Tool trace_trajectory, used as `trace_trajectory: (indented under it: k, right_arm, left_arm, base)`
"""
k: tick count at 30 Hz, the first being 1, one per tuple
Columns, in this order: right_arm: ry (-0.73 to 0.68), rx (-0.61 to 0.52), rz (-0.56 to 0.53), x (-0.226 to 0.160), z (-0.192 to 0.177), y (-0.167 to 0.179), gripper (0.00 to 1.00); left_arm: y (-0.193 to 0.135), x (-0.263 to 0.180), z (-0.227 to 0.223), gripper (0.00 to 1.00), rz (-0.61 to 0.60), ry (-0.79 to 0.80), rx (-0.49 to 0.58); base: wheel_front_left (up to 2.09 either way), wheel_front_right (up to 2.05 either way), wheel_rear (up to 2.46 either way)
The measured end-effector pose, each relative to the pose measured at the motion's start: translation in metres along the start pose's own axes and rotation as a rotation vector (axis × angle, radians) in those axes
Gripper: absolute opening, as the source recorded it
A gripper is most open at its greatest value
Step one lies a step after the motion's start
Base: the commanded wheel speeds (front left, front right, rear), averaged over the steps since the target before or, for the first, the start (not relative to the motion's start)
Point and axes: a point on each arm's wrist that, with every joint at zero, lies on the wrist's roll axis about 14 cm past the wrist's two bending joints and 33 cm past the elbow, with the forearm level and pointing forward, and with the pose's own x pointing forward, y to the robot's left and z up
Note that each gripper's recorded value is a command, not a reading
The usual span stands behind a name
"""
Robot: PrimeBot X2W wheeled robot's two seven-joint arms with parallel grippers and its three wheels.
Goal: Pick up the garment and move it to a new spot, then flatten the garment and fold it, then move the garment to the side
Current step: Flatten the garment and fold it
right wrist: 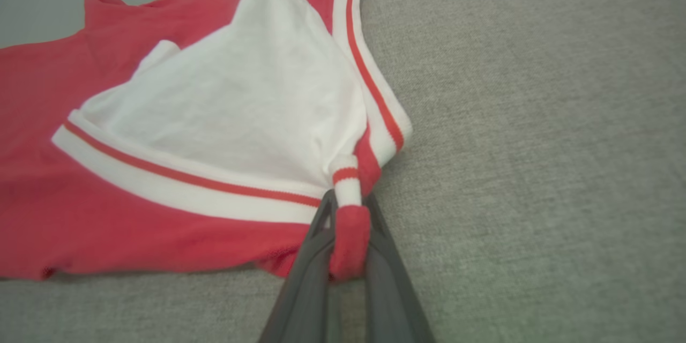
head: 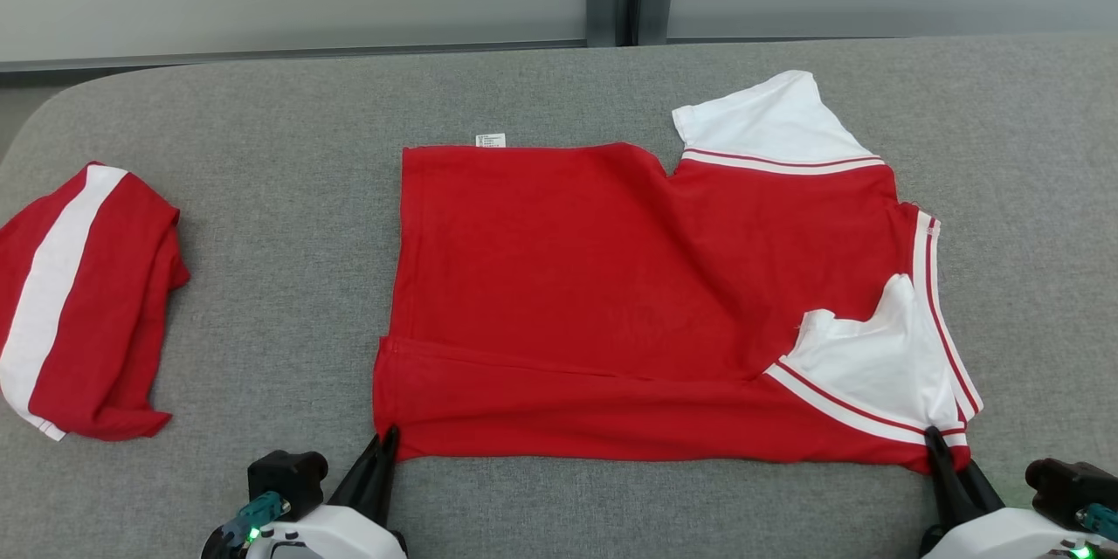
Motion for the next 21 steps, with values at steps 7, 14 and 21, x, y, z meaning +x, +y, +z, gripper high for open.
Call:
trace_trajectory:
  k: [7,14,21]
  right_arm:
    - [-0.024,0.023,0.026,-0.008,0.005,0.003,0.0]
    - [-0.004,0.029,0.055,-0.031,-0.006,0.009,0.0]
    - [0.04,0.049,0.049,-0.055,-0.021,0.006,0.0]
  left_arm:
    - [0.011,-0.015,0.005,0.0,0.03,-0.025,-0.005]
    - [0.028,-0.041,-0.001,0.0,0.083,0.001,-0.005]
    - [0.03,-0.068,-0.021,0.0,0.115,0.066,-0.036]
  base:
    - [0.0,0.0,0.0]
    - [0.0,0.0,0.0]
    - [0.0,0.0,0.0]
